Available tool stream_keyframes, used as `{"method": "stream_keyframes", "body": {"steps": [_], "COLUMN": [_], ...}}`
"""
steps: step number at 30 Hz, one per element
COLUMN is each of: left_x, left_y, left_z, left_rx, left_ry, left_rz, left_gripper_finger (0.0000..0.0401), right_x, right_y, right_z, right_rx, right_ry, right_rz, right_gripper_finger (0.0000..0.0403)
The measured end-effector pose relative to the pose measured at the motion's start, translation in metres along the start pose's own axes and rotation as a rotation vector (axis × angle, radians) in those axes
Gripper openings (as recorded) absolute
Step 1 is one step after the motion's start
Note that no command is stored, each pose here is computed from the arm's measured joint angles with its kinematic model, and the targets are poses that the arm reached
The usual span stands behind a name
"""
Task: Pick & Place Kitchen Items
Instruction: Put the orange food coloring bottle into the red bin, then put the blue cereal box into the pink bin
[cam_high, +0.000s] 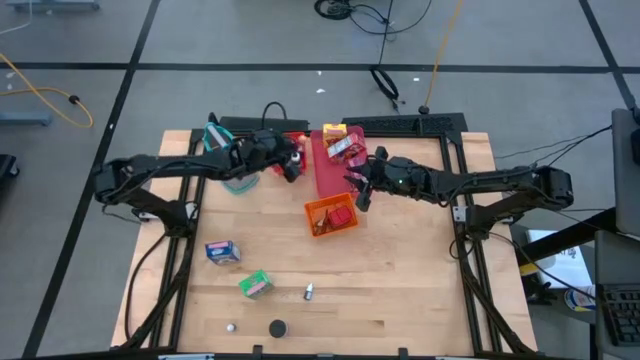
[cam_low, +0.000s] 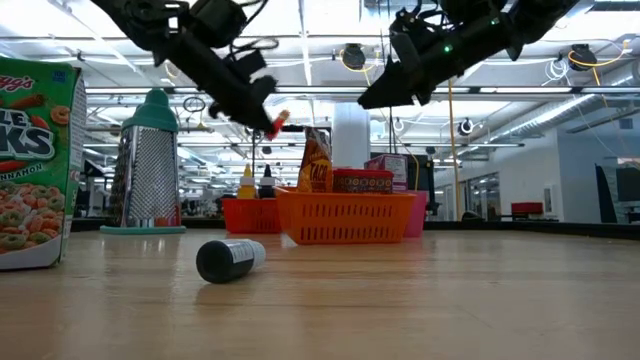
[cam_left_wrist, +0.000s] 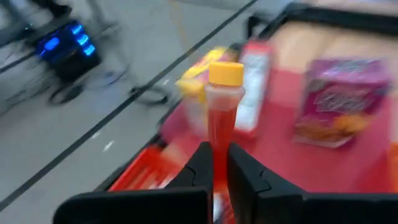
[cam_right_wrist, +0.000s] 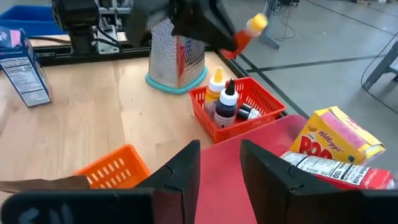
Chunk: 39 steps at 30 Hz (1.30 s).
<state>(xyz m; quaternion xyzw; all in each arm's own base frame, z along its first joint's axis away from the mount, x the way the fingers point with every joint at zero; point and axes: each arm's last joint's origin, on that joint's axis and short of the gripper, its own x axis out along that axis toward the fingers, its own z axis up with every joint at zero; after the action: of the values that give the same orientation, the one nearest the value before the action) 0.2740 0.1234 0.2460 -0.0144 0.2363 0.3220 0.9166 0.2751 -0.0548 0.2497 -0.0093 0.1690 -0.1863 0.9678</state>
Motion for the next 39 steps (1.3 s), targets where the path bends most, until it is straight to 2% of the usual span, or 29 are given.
{"method": "stream_keyframes", "body": {"steps": [5,13,28,39], "left_x": [-0.006,0.003,0.004,0.004], "left_y": [0.019,0.037,0.042,0.042], "left_z": [-0.01,-0.016,-0.016,-0.016], "left_rx": [-0.04,-0.069,-0.082,-0.078], "left_ry": [0.122,0.168,0.158,0.158], "left_rz": [0.128,0.194,0.207,0.214], "left_gripper_finger": [0.0014,0.0013,0.0067,0.0125], "right_x": [0.0,-0.002,-0.003,-0.003], "right_y": [0.0,0.008,0.013,0.013], "right_z": [-0.001,0.003,0.003,0.003], "right_rx": [0.026,0.029,0.012,0.013], "right_ry": [0.001,-0.047,-0.05,-0.05], "right_rz": [0.002,0.028,0.047,0.047], "right_gripper_finger": [0.0105,0.0104,0.01,0.0097]}}
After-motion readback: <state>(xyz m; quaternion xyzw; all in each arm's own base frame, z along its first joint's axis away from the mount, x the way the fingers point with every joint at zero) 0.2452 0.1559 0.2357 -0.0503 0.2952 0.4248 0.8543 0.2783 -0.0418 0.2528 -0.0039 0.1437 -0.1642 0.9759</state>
